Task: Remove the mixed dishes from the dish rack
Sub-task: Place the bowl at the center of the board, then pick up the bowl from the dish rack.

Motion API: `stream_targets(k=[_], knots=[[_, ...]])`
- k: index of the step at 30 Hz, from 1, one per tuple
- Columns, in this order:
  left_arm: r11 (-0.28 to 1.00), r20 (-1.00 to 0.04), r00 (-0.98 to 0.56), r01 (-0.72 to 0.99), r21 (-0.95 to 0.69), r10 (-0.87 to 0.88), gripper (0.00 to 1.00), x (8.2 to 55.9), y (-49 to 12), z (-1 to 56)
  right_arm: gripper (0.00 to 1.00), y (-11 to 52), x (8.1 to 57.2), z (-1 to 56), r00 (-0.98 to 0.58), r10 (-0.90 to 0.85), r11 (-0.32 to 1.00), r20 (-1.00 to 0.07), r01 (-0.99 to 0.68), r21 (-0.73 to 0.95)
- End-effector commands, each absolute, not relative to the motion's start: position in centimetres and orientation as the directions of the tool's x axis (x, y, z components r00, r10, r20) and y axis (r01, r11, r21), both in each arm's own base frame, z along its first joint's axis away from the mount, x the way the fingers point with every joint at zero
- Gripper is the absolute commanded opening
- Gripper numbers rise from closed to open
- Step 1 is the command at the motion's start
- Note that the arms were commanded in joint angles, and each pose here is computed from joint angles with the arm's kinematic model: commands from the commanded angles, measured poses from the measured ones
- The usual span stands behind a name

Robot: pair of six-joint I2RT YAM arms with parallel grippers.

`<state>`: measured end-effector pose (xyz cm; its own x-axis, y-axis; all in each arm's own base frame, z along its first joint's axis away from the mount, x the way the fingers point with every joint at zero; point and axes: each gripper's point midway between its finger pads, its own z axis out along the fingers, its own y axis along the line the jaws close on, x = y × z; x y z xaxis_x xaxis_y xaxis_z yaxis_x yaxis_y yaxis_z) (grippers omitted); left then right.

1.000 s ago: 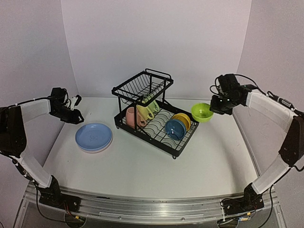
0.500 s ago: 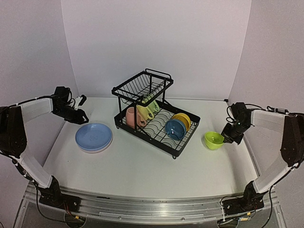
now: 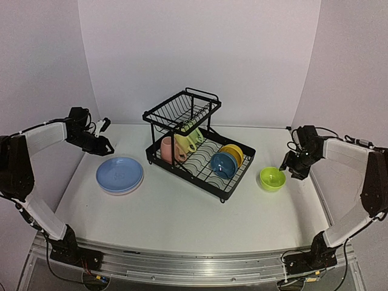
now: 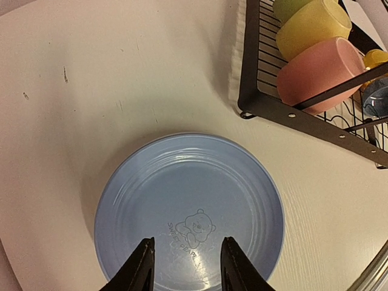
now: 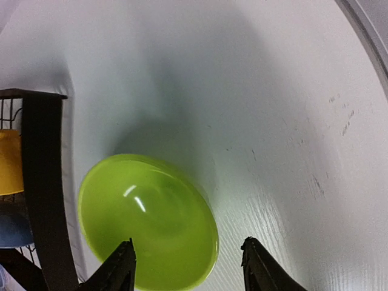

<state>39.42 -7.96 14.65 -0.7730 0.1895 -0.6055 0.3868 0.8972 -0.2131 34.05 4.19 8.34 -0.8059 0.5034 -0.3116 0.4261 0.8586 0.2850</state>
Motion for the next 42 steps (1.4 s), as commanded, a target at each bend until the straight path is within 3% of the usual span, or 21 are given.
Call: stream_targets(k=[1,4,9,11,14,20,26,32,42], knots=[[0.888,-0.654,-0.734,0.408,-0.210,0.183,0.38,40.1,-8.4,17.5,0.60,6.8,36.5,14.7,-0.823,0.291,0.950,-0.488,0.189,0.248],[0.889,-0.652,-0.737,0.405,-0.214,0.178,0.38,40.0,-8.4,17.4,0.61,12.1,37.2,17.4,-0.806,0.009,0.982,-0.591,-0.105,0.158],[0.892,-0.647,-0.741,0.399,-0.211,0.178,0.39,39.9,-8.3,17.1,0.63,21.7,37.3,17.6,-0.669,-0.348,0.873,-0.657,-0.486,0.032],[0.893,-0.646,-0.742,0.398,-0.210,0.179,0.39,39.9,-8.2,17.0,0.68,23.7,38.2,17.4,-0.622,-0.377,0.850,-0.686,-0.526,0.010],[0.894,-0.642,-0.745,0.396,-0.211,0.179,0.39,39.8,-8.2,16.8,0.88,25.8,39.7,16.9,-0.564,-0.401,0.831,-0.721,-0.555,-0.028],[0.897,-0.635,-0.750,0.393,-0.204,0.184,0.45,39.6,-8.0,16.3,0.90,28.0,41.7,14.9,-0.507,-0.505,0.787,-0.698,-0.603,-0.131],[0.903,-0.635,-0.744,0.396,-0.169,0.207,0.56,39.6,-7.6,16.1,0.80,27.8,44.0,13.6,-0.498,-0.563,0.794,-0.660,-0.548,-0.264],[0.909,-0.642,-0.736,0.392,-0.144,0.216,0.61,39.9,-7.3,16.3,0.63,27.4,45.6,12.8,-0.494,-0.603,0.785,-0.627,-0.507,-0.355],[0.909,-0.645,-0.733,0.392,-0.140,0.216,0.62,40.0,-7.2,16.4,0.15,29.1,44.6,14.1,-0.402,-0.697,0.706,-0.593,-0.530,-0.470]])
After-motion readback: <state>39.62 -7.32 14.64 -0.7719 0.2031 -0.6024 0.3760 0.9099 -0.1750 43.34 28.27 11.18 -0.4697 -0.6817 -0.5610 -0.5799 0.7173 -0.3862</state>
